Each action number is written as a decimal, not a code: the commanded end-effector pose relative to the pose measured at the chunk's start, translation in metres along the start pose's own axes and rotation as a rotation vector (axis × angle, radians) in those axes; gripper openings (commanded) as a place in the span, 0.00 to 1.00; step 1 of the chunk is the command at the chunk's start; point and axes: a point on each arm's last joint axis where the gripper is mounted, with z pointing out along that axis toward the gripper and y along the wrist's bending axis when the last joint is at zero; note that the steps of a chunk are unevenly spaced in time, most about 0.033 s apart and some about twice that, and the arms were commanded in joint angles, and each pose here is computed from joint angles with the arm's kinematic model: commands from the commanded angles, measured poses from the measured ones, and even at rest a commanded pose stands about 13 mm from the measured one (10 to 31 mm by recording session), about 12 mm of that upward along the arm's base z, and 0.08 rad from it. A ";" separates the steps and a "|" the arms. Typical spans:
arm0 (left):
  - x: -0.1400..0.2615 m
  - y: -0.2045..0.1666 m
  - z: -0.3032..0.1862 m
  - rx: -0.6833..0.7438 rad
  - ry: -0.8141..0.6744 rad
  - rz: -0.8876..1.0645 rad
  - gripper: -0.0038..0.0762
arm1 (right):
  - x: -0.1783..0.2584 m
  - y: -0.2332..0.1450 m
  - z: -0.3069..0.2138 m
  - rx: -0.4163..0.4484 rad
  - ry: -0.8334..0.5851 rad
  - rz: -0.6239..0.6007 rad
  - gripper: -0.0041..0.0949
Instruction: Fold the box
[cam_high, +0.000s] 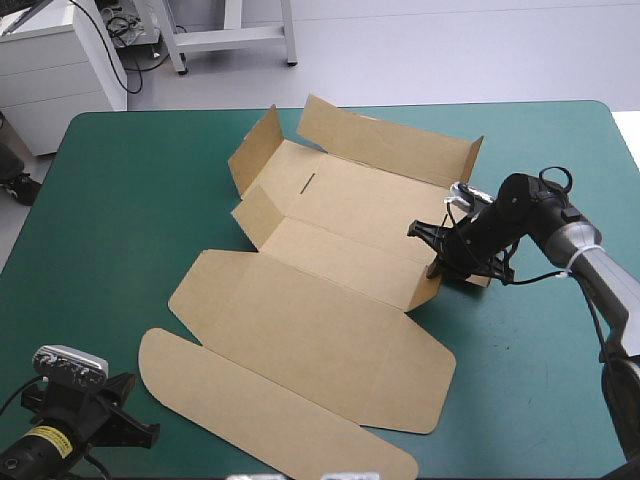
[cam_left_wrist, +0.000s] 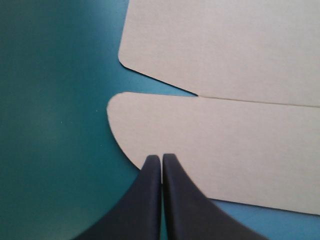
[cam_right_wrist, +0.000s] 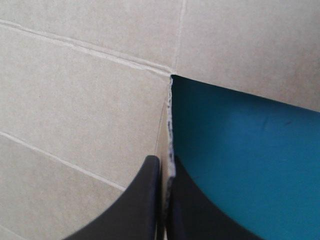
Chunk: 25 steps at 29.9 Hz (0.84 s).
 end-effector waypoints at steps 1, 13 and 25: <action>-0.012 0.000 -0.004 0.008 -0.077 -0.001 0.04 | -0.001 0.004 -0.024 0.051 -0.047 -0.105 0.04; -0.012 0.000 -0.004 0.008 -0.077 -0.001 0.04 | -0.032 0.014 -0.034 0.177 -0.030 -0.426 0.04; -0.012 0.000 -0.004 0.008 -0.077 -0.001 0.04 | -0.100 0.051 -0.022 0.137 -0.110 -0.823 0.04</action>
